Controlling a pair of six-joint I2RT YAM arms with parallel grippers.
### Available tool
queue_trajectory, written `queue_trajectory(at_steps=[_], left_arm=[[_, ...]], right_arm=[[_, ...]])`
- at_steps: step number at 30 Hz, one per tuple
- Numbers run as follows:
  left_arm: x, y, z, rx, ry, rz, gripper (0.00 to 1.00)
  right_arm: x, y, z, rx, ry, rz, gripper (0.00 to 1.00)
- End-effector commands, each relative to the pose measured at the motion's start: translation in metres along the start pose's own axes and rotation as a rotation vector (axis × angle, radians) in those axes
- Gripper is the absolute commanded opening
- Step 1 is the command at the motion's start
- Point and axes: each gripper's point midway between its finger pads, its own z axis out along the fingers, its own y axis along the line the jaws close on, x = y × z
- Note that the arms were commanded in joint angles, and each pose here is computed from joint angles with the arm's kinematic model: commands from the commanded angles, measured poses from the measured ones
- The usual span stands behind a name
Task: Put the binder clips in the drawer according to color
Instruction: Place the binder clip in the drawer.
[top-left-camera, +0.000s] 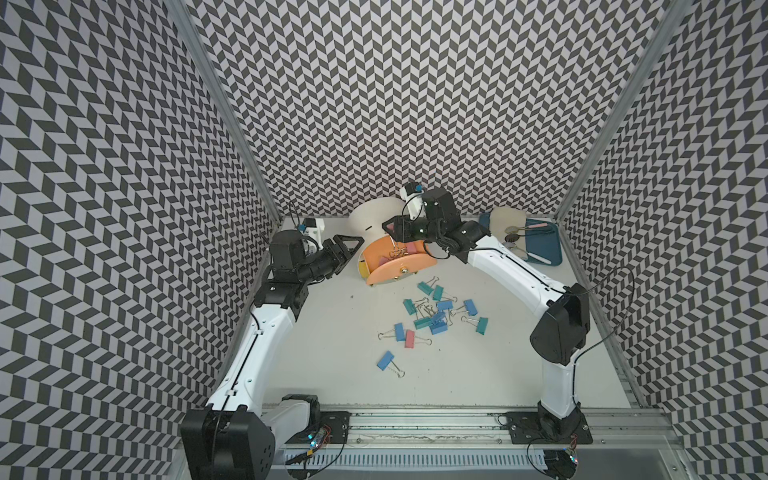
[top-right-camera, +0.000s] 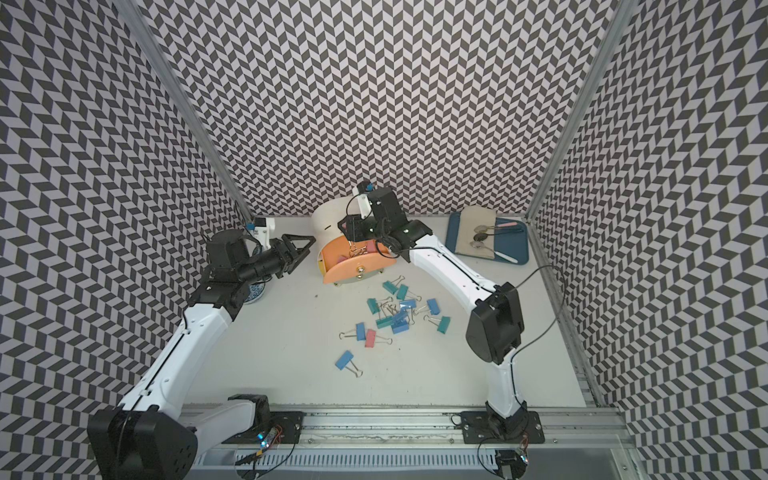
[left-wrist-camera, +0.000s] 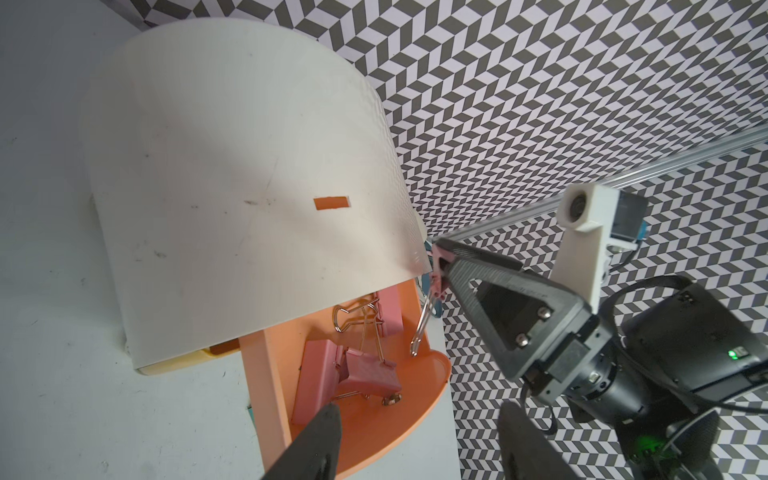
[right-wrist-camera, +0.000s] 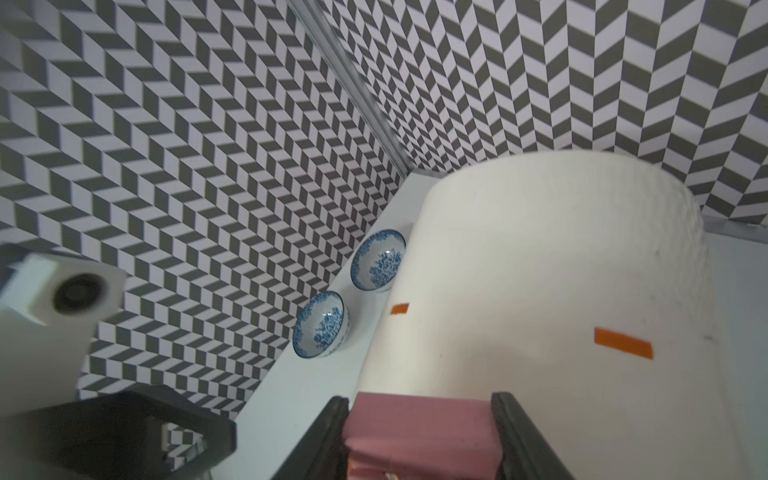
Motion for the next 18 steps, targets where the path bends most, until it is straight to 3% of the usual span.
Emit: queue_trajectory(at_steps=[1,7,18], left_arm=[[-0.001,-0.002,-0.001,0.020,-0.003,0.025,0.64],[-0.002,-0.004,-0.001,0.021,-0.005,0.024,0.64],[-0.003,-0.008,-0.004,0.026,-0.010,0.028,0.64]], right_arm=[[-0.020,0.016,-0.019,-0.018,-0.080,-0.058,0.48],[-0.021,0.019,-0.023,-0.022,-0.089,-0.070,0.50],[-0.043,0.031,-0.042,-0.027,-0.142,-0.091,0.75]])
